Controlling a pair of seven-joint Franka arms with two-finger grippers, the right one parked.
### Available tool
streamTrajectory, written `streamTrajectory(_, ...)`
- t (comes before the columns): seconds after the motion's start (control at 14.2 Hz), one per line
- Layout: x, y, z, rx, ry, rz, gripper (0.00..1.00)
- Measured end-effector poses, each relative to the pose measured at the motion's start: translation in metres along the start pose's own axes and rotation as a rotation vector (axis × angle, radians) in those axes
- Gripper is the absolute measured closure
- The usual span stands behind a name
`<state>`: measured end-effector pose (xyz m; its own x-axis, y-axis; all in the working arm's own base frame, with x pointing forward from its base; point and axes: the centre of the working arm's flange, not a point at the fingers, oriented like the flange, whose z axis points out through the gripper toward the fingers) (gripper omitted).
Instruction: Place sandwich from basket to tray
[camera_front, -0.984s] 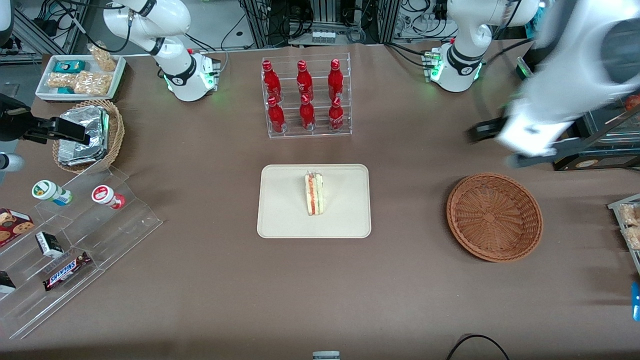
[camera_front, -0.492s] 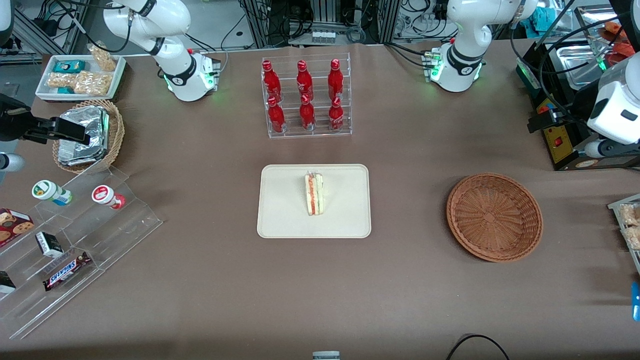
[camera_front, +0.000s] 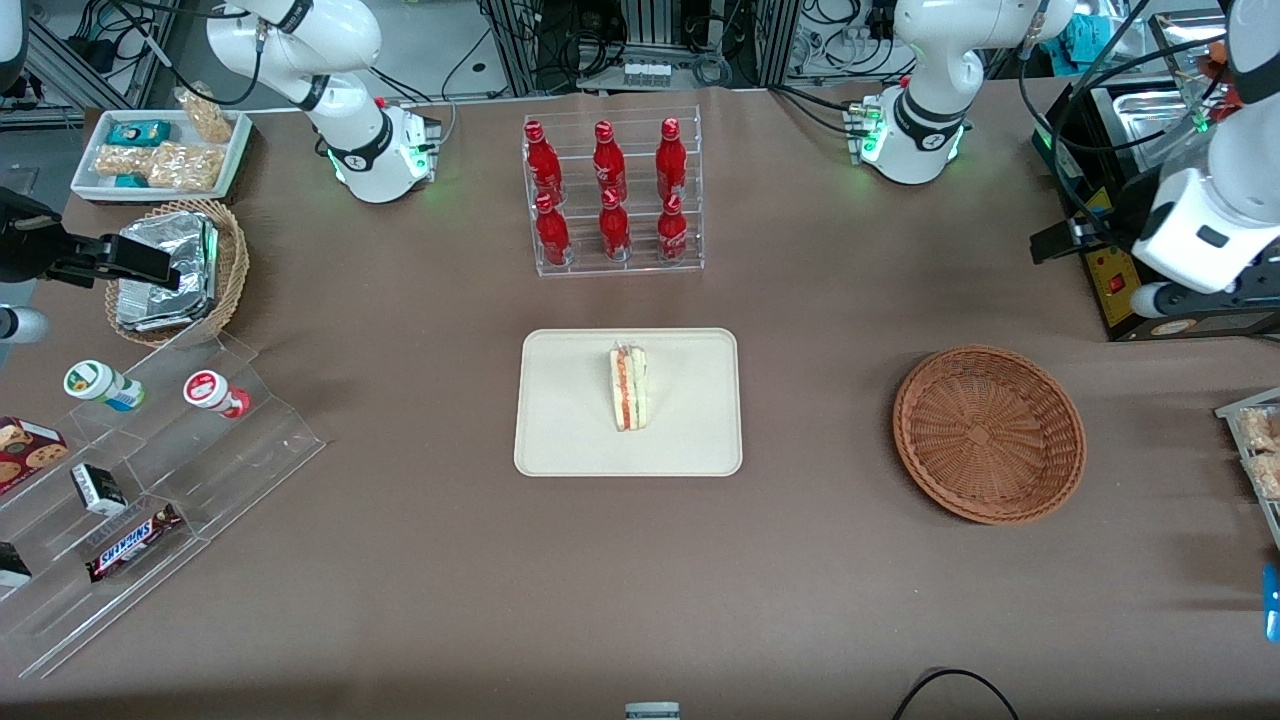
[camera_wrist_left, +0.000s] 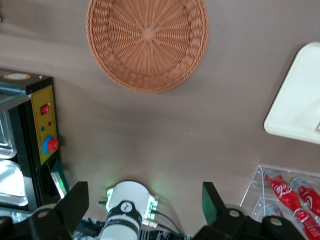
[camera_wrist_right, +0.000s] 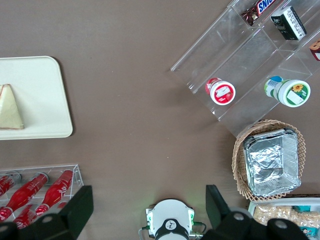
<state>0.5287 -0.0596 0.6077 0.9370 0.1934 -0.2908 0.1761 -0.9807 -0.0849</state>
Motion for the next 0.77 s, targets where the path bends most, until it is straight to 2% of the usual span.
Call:
streamTrajectory(0.14,0.0,0.003,0.002,0.003,0.015,-0.003,0.0)
streamTrajectory(0.28,0.005,0.006,0.005,-0.01,0.065,-0.003,0.0)
streamTrajectory(0.42,0.009,0.006,0.006,-0.017,0.09,-0.003,0.0)
streamTrajectory(0.77,0.015,0.006,0.006,-0.023,0.107,-0.006,0.0)
